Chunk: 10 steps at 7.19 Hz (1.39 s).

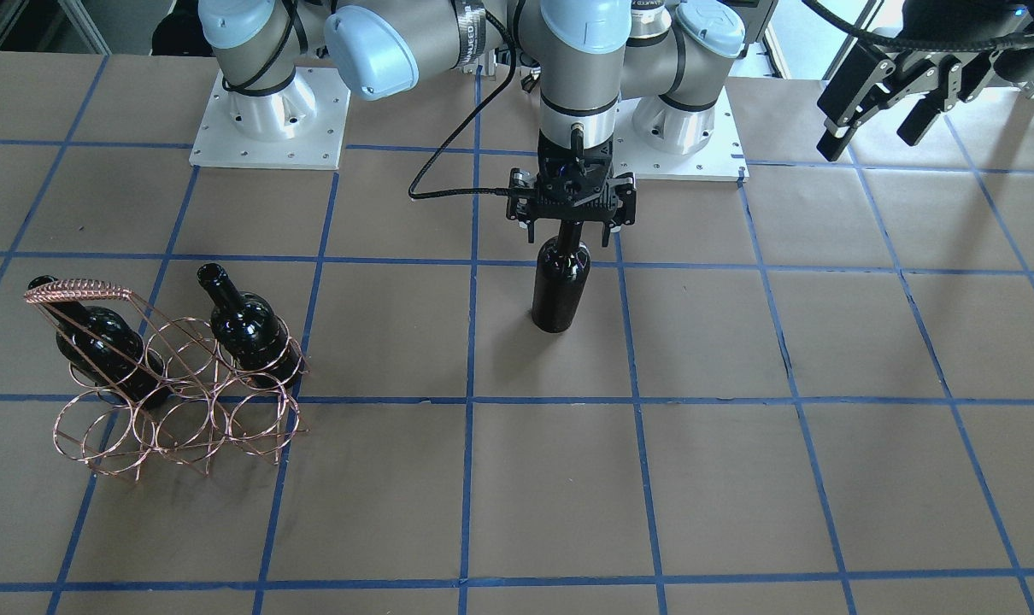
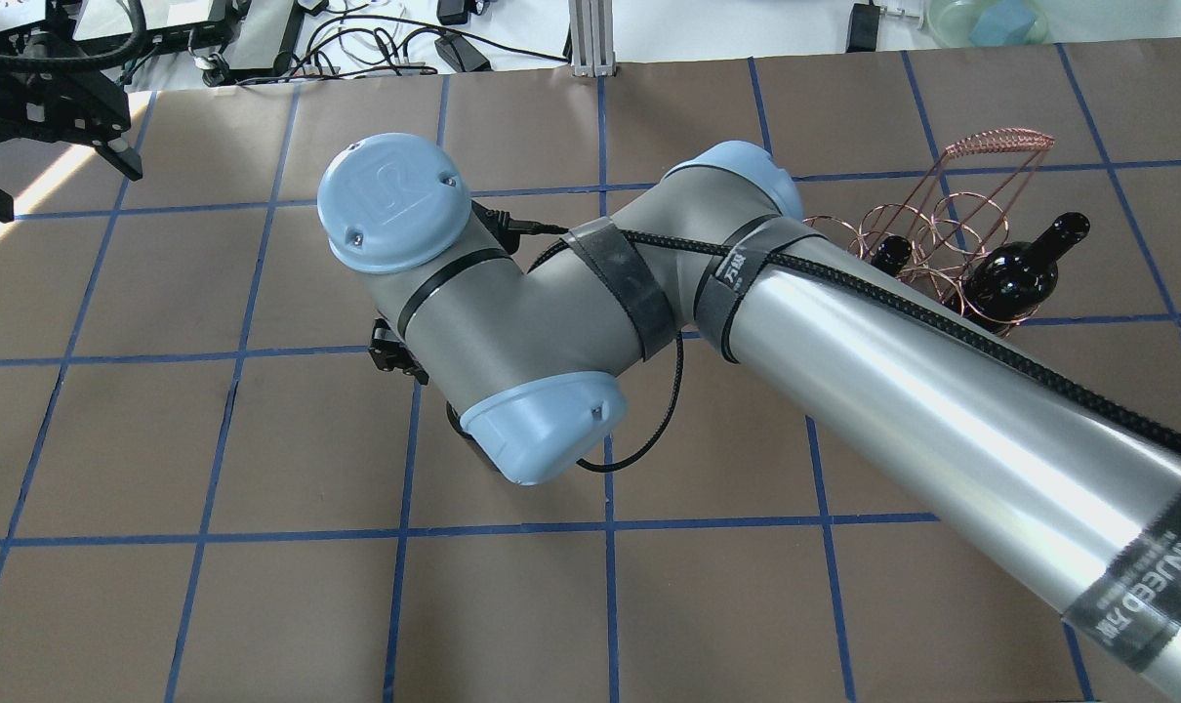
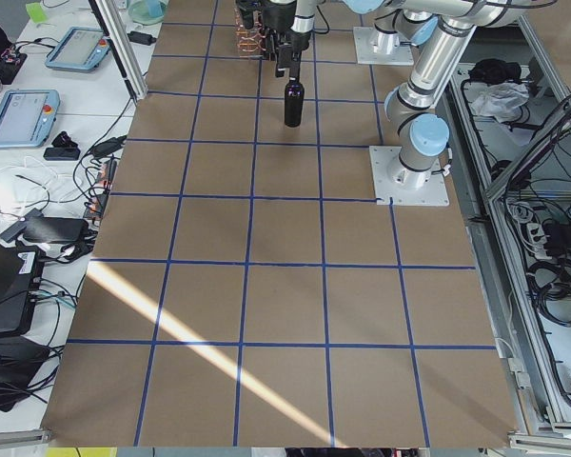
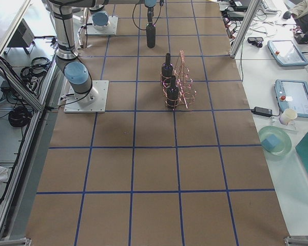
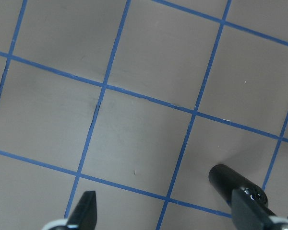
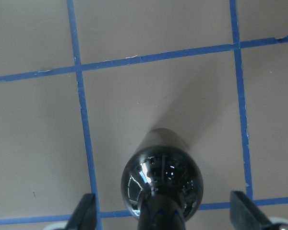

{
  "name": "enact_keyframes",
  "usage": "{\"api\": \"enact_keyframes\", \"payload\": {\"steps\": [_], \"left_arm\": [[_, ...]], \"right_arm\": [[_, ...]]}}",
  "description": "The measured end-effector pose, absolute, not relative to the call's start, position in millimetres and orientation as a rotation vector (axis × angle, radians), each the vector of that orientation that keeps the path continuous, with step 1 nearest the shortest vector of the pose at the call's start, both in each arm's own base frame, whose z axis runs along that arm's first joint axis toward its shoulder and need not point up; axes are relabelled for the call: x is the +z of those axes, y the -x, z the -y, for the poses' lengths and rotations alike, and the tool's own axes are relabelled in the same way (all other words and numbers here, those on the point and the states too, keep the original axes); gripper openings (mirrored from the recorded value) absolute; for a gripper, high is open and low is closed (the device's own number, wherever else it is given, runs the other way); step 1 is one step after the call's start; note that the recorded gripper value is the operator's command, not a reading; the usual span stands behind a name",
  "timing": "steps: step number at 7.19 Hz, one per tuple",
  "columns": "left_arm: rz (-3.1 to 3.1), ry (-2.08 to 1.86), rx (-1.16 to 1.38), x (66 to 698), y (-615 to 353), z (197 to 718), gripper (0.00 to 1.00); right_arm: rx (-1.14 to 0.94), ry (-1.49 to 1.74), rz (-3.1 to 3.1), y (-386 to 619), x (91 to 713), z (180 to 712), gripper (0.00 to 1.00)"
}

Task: Place wine into wine basket
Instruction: 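Grasp the upright bottle's neck with the right gripper, then carry the bottle with the right gripper to the wine rack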

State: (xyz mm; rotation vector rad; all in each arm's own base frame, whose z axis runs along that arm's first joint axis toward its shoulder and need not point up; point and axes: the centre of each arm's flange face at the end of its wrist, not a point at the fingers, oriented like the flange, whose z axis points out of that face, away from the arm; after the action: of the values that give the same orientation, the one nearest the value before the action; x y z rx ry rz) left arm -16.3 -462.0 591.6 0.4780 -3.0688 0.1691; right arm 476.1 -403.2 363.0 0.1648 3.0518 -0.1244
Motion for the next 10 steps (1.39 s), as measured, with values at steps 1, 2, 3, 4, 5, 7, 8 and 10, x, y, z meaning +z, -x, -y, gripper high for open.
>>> {"api": "enact_keyframes", "payload": {"steps": [1, 2, 3, 4, 5, 7, 8, 10], "left_arm": [[3.067, -0.477, 0.192, 593, 16, 463, 1.00], [3.068, -0.476, 0.200, 593, 17, 463, 1.00], [3.071, -0.480, 0.200, 593, 17, 462, 1.00], [3.072, -0.484, 0.200, 592, 18, 462, 1.00], [3.073, -0.483, 0.200, 592, 18, 461, 1.00], [3.070, -0.489, 0.193, 590, 19, 460, 1.00], [3.059, -0.503, 0.177, 587, 21, 460, 1.00], [3.054, -0.515, 0.152, 580, 27, 461, 1.00]], "right_arm": [[-0.123, -0.163, -3.052, -476, 364, 402, 0.57], [-0.126, -0.161, -3.051, -476, 365, 402, 0.36], [-0.120, -0.161, -3.053, -475, 366, 400, 0.26], [-0.106, -0.165, -3.054, -475, 366, 398, 0.12], [-0.090, -0.168, -3.049, -475, 366, 397, 0.04], [-0.070, -0.159, -3.033, -476, 367, 396, 0.02], [-0.081, -0.157, -3.026, -474, 374, 398, 0.01], [-0.079, -0.108, -3.056, -430, 418, 402, 0.01]]}}
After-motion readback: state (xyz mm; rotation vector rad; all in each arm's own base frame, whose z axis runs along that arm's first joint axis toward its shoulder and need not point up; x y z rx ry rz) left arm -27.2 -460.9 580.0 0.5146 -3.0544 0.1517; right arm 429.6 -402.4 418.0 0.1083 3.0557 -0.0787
